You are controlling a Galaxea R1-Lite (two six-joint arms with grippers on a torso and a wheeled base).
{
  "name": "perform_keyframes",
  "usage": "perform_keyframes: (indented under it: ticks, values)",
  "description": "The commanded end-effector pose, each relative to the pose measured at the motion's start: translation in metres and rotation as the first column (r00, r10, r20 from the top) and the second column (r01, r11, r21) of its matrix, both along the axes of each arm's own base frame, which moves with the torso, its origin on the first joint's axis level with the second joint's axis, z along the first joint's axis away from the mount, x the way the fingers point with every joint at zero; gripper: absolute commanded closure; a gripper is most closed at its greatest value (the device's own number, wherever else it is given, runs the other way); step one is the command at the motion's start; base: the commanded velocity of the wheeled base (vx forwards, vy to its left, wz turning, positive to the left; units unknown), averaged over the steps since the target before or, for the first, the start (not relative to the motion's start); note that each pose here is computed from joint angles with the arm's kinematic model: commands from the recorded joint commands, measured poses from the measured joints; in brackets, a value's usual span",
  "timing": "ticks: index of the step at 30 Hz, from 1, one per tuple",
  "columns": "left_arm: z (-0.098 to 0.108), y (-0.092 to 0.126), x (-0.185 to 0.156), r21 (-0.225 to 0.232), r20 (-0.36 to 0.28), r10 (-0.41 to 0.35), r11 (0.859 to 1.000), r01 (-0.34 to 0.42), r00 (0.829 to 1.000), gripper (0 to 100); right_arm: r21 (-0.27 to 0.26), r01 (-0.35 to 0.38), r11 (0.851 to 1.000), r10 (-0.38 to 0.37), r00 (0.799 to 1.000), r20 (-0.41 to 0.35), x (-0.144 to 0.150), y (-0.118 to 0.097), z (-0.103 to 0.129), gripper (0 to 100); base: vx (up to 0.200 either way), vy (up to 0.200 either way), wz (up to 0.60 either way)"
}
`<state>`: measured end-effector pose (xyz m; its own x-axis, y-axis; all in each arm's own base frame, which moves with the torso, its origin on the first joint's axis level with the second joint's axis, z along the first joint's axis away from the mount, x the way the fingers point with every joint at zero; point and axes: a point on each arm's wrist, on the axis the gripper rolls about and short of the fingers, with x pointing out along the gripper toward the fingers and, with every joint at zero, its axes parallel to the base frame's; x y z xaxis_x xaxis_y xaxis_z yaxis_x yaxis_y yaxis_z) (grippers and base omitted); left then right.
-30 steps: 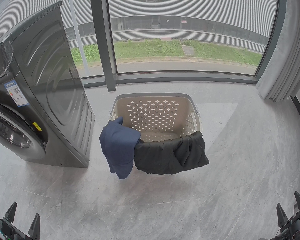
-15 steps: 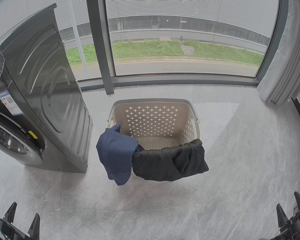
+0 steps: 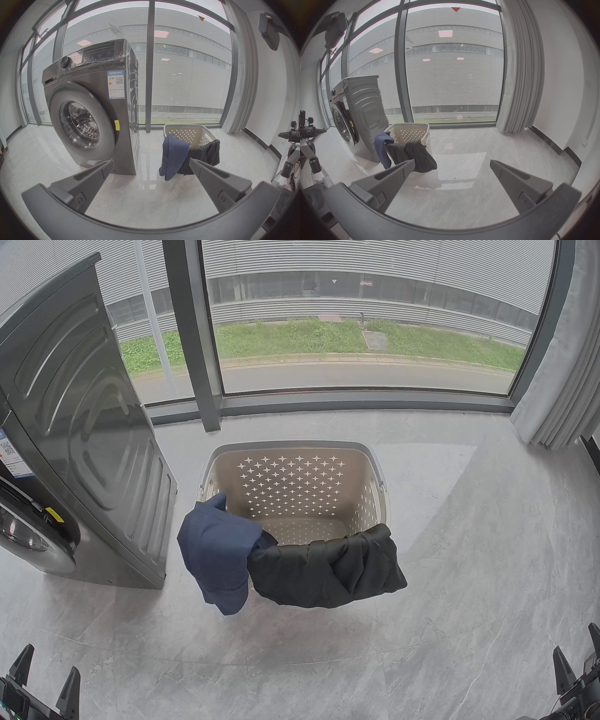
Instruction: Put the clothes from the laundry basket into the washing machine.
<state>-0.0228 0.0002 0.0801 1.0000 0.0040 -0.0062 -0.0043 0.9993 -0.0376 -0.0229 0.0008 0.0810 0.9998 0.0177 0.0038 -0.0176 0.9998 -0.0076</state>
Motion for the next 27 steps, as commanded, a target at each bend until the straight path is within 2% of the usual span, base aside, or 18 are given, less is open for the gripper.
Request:
perform_keyframes:
  ticks: [1, 10, 19, 25, 27]
  values:
    - [-0.0043, 0.0000, 0.0003, -0.001, -0.005, 0.001, 1.000, -0.001, 1.000, 0, 0.000, -0.001, 1.000, 0.001, 1.000, -0.015, 0.0011, 0.0000, -0.0044, 0, 0.200, 0.000, 0.00]
    - [-0.0042, 0.0000, 0.0004, -0.001, -0.006, 0.002, 1.000, -0.002, 1.000, 0, 0.000, -0.001, 1.000, 0.001, 1.000, -0.015, 0.0011, 0.0000, -0.0044, 0, 0.000, 0.000, 0.00]
    - [-0.0043, 0.0000, 0.0003, -0.001, -0.005, 0.001, 1.000, -0.001, 1.000, 0, 0.000, -0.001, 1.000, 0.001, 1.000, -0.016, 0.0012, 0.0000, -0.0048, 0, 0.200, 0.000, 0.00]
    - [-0.0043, 0.0000, 0.0003, 0.001, -0.005, 0.001, 1.000, -0.001, 1.000, 0, 0.000, -0.001, 1.000, 0.001, 1.000, -0.015, 0.0011, 0.0000, -0.0044, 0, 0.000, 0.000, 0.00]
    - [-0.0042, 0.0000, 0.0004, 0.001, -0.006, 0.001, 1.000, -0.001, 1.000, 0, 0.000, -0.001, 1.000, 0.001, 1.000, -0.015, 0.0011, 0.0000, -0.0044, 0, 0.200, 0.000, 0.00]
